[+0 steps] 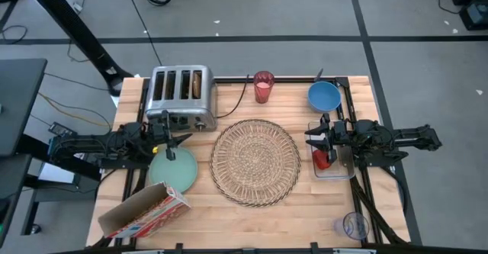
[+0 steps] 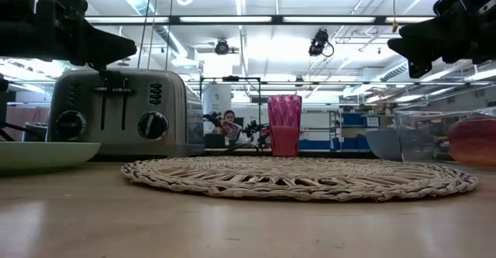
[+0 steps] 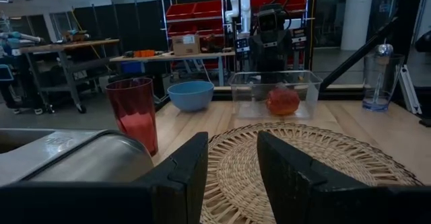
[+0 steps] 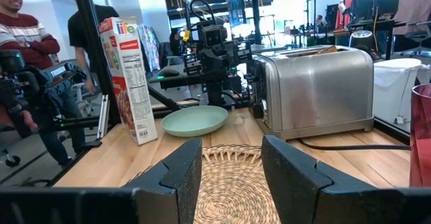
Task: Arrange a breakfast setting
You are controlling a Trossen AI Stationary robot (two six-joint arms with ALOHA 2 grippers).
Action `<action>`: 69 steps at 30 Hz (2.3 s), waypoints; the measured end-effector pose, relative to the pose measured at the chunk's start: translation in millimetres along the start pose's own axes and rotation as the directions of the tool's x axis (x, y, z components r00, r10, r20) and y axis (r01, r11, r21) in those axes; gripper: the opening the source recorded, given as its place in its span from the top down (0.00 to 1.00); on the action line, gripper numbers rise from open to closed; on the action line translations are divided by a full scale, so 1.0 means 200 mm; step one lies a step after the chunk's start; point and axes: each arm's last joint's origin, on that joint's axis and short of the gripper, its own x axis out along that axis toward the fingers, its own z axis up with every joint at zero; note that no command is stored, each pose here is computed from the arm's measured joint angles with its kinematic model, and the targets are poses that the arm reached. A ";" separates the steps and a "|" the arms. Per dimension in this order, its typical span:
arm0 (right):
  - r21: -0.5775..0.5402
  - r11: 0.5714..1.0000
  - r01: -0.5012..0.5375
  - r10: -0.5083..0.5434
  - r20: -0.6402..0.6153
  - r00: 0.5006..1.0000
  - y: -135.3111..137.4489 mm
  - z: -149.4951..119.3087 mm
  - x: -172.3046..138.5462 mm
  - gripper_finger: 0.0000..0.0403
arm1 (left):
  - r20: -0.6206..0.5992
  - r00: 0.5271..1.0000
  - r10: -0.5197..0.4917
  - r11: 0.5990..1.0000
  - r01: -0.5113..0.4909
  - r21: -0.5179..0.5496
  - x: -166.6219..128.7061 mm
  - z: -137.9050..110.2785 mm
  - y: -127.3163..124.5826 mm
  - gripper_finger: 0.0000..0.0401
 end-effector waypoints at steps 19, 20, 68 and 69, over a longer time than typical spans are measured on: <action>0.070 0.998 -0.003 -0.003 0.076 0.997 0.00 0.04 0.00 0.60 | 0.103 0.995 -0.016 0.999 0.021 -0.043 -0.01 0.10 0.00 0.66; 0.071 0.997 0.011 -0.018 0.102 0.995 0.00 0.05 0.00 0.60 | 0.115 0.993 -0.015 0.999 0.021 -0.045 -0.01 0.12 0.01 0.66; 0.230 0.840 0.491 -0.528 0.140 0.838 0.07 1.29 0.18 0.60 | 0.130 0.981 0.145 0.956 -0.105 -0.273 0.34 1.20 0.05 0.67; 0.210 0.818 0.536 -0.561 0.078 0.824 0.06 1.30 0.19 0.60 | 0.107 0.983 0.153 0.955 -0.119 -0.272 0.34 1.21 0.06 0.68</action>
